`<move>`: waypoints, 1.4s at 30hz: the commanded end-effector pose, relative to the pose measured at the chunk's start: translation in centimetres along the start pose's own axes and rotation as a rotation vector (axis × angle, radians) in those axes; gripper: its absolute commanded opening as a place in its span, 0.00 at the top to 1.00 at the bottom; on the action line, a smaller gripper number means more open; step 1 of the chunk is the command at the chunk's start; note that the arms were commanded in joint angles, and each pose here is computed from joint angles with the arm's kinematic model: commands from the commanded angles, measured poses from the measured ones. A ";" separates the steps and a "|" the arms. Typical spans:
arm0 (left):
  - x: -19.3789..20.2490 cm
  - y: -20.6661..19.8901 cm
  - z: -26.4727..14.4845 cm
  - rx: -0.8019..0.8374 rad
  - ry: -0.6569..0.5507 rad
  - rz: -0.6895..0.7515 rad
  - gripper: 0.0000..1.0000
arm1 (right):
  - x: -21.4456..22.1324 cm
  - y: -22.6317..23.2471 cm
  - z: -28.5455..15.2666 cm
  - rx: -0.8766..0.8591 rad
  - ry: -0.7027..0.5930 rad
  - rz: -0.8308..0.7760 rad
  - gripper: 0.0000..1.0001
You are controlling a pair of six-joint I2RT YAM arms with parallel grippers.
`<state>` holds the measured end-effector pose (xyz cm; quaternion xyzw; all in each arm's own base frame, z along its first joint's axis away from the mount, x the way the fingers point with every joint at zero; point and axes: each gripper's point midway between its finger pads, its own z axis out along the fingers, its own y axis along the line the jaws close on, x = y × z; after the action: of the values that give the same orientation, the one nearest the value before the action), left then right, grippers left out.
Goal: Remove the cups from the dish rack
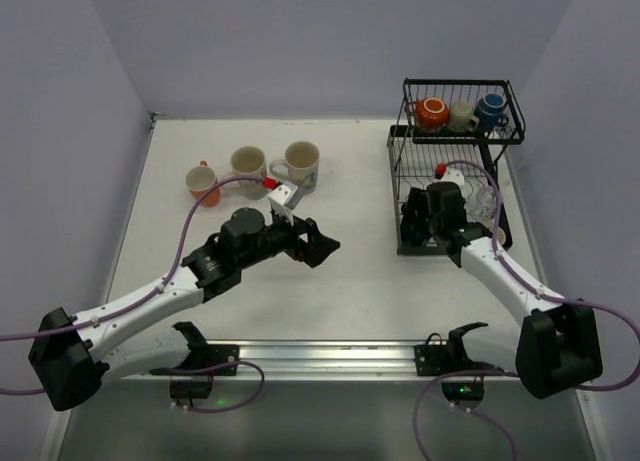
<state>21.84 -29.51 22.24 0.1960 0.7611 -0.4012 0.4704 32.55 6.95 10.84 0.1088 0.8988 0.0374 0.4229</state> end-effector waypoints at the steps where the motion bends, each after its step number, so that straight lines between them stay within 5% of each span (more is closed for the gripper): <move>1: -0.7 -0.7 0.1 0.039 -0.031 0.014 0.04 | -4.0 0.6 -2.2 -0.003 -0.135 0.025 0.52; 3: -0.8 -1.1 0.4 0.057 -0.028 0.008 0.04 | -5.5 0.6 -3.5 -0.011 -0.192 0.032 0.70; 7: -1.0 -2.0 1.0 0.108 -0.029 -0.010 0.05 | -7.9 1.8 -6.1 -0.098 -0.282 0.066 0.77; 13: -1.3 -3.3 1.9 0.182 -0.045 -0.043 0.06 | -10.6 6.3 -10.7 -0.393 -0.373 0.165 0.78; 17: -2.0 -4.5 2.3 0.246 -0.063 -0.089 0.07 | -11.5 11.3 -14.9 -0.748 -0.395 0.249 0.78; 22: -2.4 -4.6 3.1 0.252 -0.079 -0.157 0.11 | -10.5 14.6 -18.9 -1.068 -0.333 0.321 0.77; 29: -2.0 -4.5 3.8 0.266 -0.083 -0.205 0.12 | -8.4 15.9 -19.9 -1.215 -0.229 0.359 0.76; 36: -4.3 -5.7 2.9 0.342 -0.213 -0.195 0.18 | -5.8 16.5 -19.4 -1.297 -0.107 0.419 0.76; 37: -4.3 -5.7 2.8 0.347 -0.219 -0.200 0.21 | -5.5 16.7 -19.1 -1.299 -0.095 0.427 0.76; 40: -4.7 -6.0 2.3 0.369 -0.252 -0.204 0.49 | -4.7 16.9 -18.7 -1.311 -0.051 0.464 0.76; 42: -5.5 -5.7 2.0 0.348 -0.291 -0.203 0.82 | -4.3 17.4 -18.8 -1.335 -0.026 0.479 0.71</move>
<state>21.76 -34.52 24.08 0.1370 0.6888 -0.5665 0.4312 25.11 22.18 25.11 0.0612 0.6836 0.6161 0.3865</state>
